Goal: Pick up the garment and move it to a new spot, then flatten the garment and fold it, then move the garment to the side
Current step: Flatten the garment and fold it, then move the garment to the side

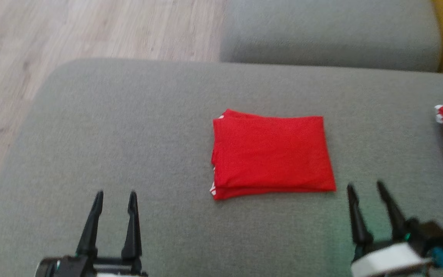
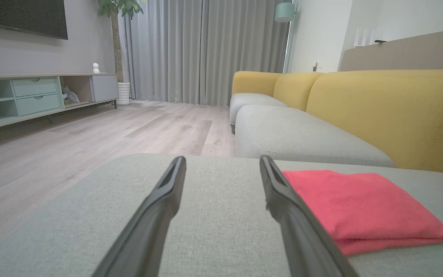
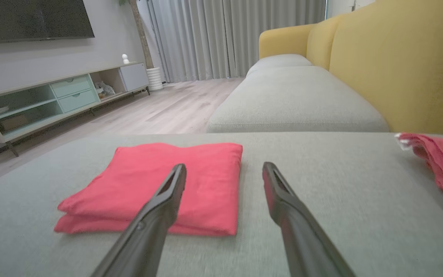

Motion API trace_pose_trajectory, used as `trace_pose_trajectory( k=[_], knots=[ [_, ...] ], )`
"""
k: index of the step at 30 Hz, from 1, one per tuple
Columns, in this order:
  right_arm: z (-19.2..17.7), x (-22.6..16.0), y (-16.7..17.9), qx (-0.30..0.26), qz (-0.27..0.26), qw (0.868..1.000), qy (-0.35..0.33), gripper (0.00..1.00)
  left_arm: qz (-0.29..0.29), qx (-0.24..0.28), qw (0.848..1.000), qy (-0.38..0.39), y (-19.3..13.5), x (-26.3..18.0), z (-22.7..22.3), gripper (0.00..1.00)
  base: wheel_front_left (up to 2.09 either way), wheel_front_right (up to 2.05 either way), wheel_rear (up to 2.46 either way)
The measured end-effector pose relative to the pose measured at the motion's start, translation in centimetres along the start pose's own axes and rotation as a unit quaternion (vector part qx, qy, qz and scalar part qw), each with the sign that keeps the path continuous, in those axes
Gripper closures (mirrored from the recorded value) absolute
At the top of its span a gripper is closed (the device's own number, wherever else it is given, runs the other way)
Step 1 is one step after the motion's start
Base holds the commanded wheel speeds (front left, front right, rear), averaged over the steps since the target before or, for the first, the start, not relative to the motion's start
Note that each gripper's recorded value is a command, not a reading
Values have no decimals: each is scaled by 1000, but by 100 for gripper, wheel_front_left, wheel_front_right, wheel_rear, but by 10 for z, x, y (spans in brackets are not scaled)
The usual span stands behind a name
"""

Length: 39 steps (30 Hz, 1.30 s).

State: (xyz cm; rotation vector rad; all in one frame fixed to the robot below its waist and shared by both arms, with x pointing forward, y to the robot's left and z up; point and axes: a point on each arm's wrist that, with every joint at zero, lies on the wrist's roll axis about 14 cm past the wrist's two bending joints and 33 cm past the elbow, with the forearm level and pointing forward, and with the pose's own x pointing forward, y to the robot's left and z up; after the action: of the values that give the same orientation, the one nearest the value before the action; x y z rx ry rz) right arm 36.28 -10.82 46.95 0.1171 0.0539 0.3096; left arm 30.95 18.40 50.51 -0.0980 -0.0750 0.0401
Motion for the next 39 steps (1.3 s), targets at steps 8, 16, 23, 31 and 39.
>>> trace_pose_trajectory(
  k=[8, 16, 23, 31, 39],
  knots=[
    [-8, -37, 3, -7, -18, 1000, 9, 0, -17, 2, 1000, 14, -9, -23, -10, 0, 0, 0, 0],
    [-8, -48, 1, -5, -29, 1000, 5, 0, -30, 2, 999, 14, -15, -25, -11, 0, 0, 0, 0],
    [-8, -50, 0, -5, -34, 999, 3, 0, -34, 6, 999, 24, -16, -28, -17, 0, 0, 0, 0],
    [-8, -52, -1, -5, -36, 999, 3, 0, -35, 6, 999, 26, -17, -29, -19, 0, 0, 0, 0],
    [-12, -54, -2, -4, -39, 999, 11, 0, -39, 7, 999, 37, -18, -28, -25, 0, 0, 0, 0]
  ],
)
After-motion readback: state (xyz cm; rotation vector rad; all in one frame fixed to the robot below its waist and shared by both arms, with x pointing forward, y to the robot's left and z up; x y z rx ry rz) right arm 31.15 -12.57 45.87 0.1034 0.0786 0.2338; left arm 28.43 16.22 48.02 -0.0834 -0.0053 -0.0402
